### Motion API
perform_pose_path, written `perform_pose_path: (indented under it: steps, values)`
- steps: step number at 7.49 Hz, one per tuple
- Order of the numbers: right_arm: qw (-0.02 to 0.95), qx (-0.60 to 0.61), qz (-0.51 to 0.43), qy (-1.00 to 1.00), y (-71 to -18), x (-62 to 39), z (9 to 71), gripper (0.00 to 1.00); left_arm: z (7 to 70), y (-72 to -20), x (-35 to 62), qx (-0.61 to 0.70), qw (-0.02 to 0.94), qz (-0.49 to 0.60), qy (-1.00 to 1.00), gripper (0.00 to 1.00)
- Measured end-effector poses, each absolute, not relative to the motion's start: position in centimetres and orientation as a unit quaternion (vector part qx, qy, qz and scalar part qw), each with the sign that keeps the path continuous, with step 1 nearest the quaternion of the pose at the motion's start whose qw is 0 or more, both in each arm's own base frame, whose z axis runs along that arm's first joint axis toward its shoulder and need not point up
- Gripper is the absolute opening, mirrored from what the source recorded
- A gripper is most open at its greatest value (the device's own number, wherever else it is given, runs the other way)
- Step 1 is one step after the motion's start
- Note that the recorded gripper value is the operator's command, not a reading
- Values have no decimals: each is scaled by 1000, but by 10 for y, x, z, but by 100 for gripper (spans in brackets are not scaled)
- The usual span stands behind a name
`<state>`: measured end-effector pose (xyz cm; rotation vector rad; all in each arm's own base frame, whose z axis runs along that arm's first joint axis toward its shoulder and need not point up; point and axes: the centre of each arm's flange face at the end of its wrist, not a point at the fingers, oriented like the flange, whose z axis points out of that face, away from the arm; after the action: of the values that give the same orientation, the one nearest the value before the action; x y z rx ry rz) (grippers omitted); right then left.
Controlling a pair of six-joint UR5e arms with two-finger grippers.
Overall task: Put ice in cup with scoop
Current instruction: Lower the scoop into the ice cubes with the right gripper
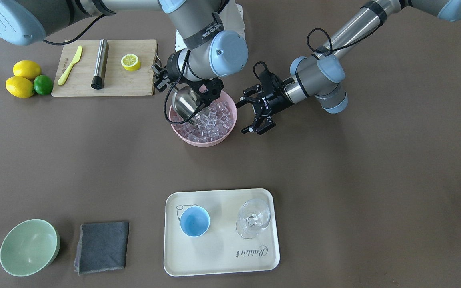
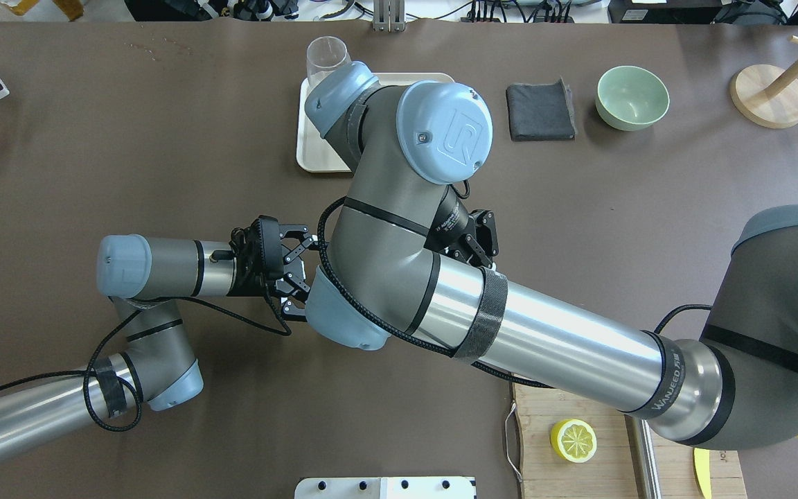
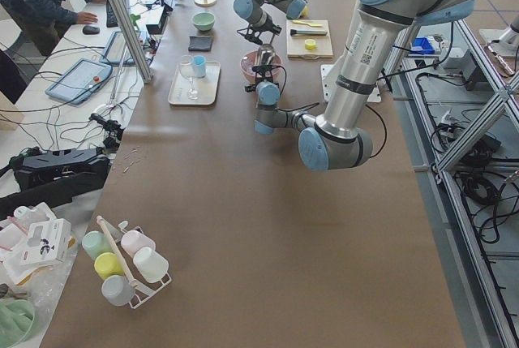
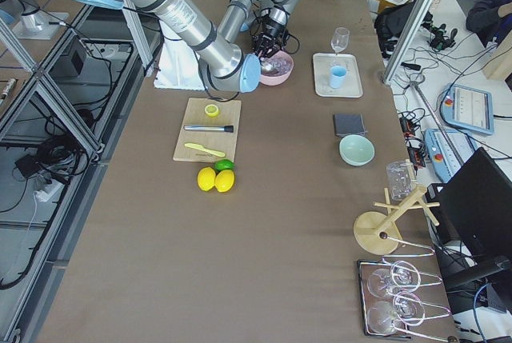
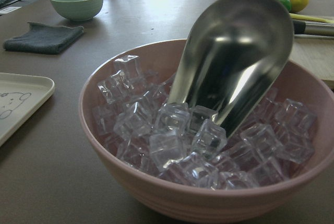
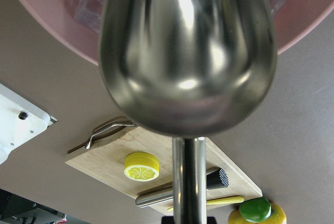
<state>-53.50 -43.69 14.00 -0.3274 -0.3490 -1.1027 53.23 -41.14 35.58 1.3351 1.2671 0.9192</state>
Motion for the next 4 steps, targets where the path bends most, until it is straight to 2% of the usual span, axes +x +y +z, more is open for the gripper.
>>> perform_pose_path:
  steps: [4]
  values:
    - [821,-115,-529,-182,-436,-545,136,0,359,-411,532,554,517,384,527,98]
